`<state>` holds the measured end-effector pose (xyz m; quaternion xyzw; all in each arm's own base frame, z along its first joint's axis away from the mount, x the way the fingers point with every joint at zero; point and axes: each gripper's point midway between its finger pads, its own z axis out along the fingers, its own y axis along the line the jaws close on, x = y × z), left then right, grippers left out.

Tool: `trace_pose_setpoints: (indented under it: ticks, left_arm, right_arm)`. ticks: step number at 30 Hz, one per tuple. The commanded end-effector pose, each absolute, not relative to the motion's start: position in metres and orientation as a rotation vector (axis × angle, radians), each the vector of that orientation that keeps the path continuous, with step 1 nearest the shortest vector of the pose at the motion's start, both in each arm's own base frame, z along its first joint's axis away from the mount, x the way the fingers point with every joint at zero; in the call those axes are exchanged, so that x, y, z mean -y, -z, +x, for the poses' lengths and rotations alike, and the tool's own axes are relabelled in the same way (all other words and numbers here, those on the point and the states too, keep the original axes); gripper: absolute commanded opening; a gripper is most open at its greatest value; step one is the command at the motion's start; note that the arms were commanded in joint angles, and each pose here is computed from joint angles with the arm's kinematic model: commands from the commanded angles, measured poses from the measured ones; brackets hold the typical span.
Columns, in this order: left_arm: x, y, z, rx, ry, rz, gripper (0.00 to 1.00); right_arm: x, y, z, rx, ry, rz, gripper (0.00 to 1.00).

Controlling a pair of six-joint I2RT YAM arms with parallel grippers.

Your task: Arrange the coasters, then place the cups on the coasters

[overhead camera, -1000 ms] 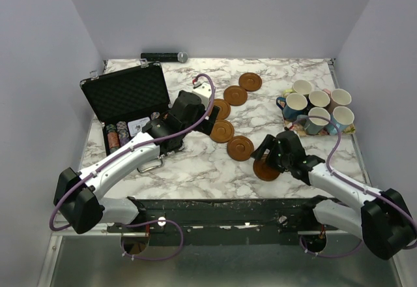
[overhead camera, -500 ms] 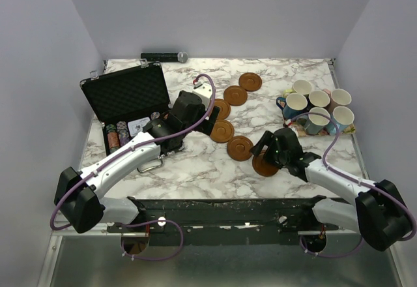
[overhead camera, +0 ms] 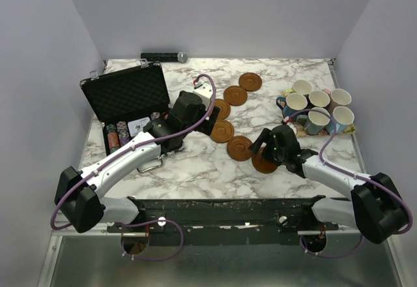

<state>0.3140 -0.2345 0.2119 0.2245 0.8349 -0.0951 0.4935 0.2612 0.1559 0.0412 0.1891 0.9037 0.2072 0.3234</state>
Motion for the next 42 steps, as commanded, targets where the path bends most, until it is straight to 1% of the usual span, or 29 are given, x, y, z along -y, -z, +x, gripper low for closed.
trace_pose_setpoints:
  ticks: [1,6,11,17,23,28,31,38,42]
  left_arm:
    - [0.234,-0.212,0.316,-2.024,0.214,0.551,0.99]
    - [0.233,-0.212,0.317,-2.023,0.211,0.552,0.99]
    - [0.234,-0.211,0.317,-2.027,0.212,0.559,0.99]
    - [0.235,-0.21,0.316,-2.02,0.215,0.573,0.99]
    - [0.235,-0.21,0.316,-2.019,0.214,0.575,0.99]
    - [0.234,-0.212,0.316,-2.014,0.222,0.561,0.99]
    - [0.234,-0.218,0.316,-1.999,0.257,0.544,0.99]
    - [0.209,-0.231,0.333,-1.993,0.319,0.4,0.99]
    - [0.183,-0.238,0.346,-1.976,0.33,0.291,0.99]
  right_arm:
    - [-0.143,-0.027,0.259,-2.397,-0.439,0.498,0.89]
    - [-0.141,-0.029,0.258,-2.386,-0.438,0.496,0.89]
    - [-0.143,-0.033,0.259,-2.386,-0.448,0.491,0.92]
    - [-0.15,-0.05,0.263,-2.365,-0.488,0.442,0.95]
    - [-0.162,-0.078,0.27,-2.322,-0.572,0.39,0.95]
    - [-0.182,-0.125,0.278,-2.255,-0.674,0.201,0.96]
    - [-0.178,-0.156,0.287,-2.211,-0.606,0.07,0.96]
    - [-0.127,-0.226,0.314,-2.105,-0.237,-0.073,0.96]
    - [-0.092,-0.247,0.336,-2.085,-0.246,-0.001,0.96]
